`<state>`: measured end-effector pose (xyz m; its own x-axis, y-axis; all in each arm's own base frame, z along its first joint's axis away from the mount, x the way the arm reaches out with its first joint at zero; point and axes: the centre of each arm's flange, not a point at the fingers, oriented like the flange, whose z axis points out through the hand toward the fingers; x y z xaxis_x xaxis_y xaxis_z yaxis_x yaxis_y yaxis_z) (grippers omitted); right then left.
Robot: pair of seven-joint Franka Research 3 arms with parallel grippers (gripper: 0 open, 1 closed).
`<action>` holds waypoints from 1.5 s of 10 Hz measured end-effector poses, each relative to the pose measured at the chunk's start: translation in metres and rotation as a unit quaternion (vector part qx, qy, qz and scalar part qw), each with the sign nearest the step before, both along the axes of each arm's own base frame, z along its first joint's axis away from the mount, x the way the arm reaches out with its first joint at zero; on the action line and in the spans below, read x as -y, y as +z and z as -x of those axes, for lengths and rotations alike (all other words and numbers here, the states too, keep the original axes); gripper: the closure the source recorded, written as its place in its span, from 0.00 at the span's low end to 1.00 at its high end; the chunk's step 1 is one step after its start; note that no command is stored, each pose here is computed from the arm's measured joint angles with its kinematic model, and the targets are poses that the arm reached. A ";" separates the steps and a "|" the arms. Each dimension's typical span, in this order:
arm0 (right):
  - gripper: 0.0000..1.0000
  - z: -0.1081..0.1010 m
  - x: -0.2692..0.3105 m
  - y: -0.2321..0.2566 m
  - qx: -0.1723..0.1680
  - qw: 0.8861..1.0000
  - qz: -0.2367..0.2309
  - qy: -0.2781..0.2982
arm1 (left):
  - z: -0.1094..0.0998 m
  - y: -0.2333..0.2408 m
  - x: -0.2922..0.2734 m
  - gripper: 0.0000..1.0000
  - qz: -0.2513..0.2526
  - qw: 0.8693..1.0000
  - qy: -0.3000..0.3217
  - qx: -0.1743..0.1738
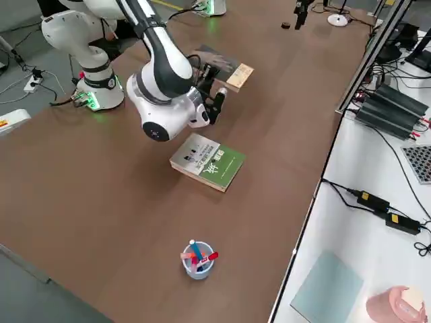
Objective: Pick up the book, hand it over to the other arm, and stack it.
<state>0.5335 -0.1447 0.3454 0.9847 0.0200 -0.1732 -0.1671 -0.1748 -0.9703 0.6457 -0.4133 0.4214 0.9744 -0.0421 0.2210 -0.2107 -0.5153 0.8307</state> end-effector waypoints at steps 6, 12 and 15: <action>0.84 -0.013 0.060 -0.039 -0.022 0.999 0.035 -0.009 | -0.016 -0.004 -0.065 0.07 -0.154 0.985 -0.041 0.061; 0.84 -0.027 0.111 -0.050 0.007 0.998 0.062 0.017 | -0.038 0.000 -0.140 0.07 -0.267 0.959 -0.051 0.085; 0.84 -0.029 0.114 -0.074 0.017 0.999 0.045 0.026 | -0.038 -0.003 -0.167 0.07 -0.330 0.940 -0.062 0.062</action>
<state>0.5629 -0.2584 0.2716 0.9881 0.0564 -0.1431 -0.1231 -0.2684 -0.9554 0.6833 -0.2464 0.4189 0.9210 -0.3224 0.2185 -0.3782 -0.8744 0.3040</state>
